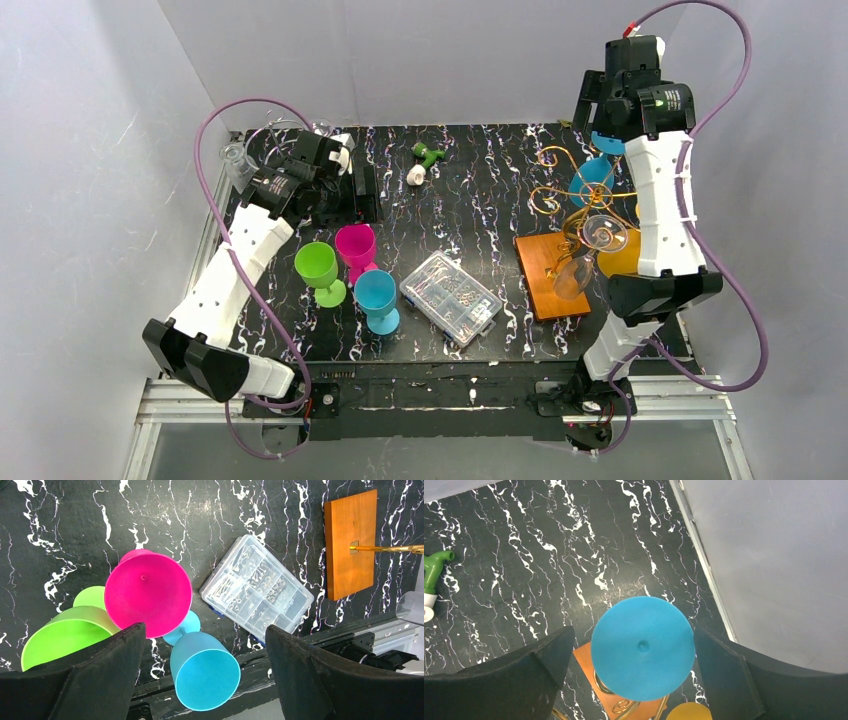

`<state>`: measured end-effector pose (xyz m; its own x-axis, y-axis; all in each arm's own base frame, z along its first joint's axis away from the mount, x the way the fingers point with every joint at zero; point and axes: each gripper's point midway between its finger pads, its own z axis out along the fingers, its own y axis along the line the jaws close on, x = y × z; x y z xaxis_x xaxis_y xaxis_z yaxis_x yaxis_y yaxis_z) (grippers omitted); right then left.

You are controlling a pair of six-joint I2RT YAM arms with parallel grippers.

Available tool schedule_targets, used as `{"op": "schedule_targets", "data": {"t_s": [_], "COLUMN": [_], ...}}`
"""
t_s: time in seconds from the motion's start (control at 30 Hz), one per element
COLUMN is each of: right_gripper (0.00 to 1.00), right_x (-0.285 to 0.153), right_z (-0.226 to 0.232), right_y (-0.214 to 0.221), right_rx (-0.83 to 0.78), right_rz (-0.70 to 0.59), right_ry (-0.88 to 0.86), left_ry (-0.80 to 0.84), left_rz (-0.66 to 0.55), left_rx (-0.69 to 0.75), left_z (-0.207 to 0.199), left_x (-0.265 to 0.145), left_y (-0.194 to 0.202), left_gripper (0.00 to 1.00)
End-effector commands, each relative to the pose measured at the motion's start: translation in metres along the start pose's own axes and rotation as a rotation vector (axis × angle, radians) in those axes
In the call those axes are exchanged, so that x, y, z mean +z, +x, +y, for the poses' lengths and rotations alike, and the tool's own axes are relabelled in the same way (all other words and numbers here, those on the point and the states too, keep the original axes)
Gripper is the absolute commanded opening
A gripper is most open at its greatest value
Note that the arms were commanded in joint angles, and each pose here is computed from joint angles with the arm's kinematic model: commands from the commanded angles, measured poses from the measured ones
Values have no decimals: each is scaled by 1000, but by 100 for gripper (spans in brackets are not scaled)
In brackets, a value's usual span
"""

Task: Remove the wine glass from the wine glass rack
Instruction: Pick up the wine glass from the wine rack.

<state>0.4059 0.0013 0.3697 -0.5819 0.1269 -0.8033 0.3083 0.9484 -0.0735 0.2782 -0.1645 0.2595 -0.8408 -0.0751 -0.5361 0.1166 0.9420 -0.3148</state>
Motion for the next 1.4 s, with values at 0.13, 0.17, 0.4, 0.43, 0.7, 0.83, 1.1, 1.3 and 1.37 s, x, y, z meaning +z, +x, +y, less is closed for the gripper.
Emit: {"op": "schedule_targets", "data": {"t_s": [0.13,0.17,0.4,0.43,0.7,0.83,1.1,1.3,1.37], "right_gripper": [98,98,98,98,98,94,98,96,94], "right_x": [-20,-21,-25,-25,-29,-30,-26,-19,-20], "right_z": [-11,-12,-20,-21,-14,-17,-22,-18,-19], "right_y": [-2,-1,3,4,6,5,12,9,6], "right_rx": [18,20,33,37,56,66,64,79,88], "right_rz": [-18,-17,-11,-10,1,-10,7,4,-8], "right_ry": [-1,6,42,43,-10,-1,14,-2,1], "left_ry": [47,49,61,62,84,89,106,105,105], "left_rz": [-30,-30,-35,-33,-31,-36,-26,-31,-32], "left_rx": [4,3,0,0,-9,-10,-14,-11,-9], "left_z": [-8,-8,-10,-10,-15,-16,-19,-19,-20], "left_x": [-11,-10,-12,-11,-11,-9,-6,-5,-5], "left_y": [-2,-2,-2,-2,-2,-4,-4,-5,-5], "left_gripper": [88,88,88,88,88,88,88,87,87]}}
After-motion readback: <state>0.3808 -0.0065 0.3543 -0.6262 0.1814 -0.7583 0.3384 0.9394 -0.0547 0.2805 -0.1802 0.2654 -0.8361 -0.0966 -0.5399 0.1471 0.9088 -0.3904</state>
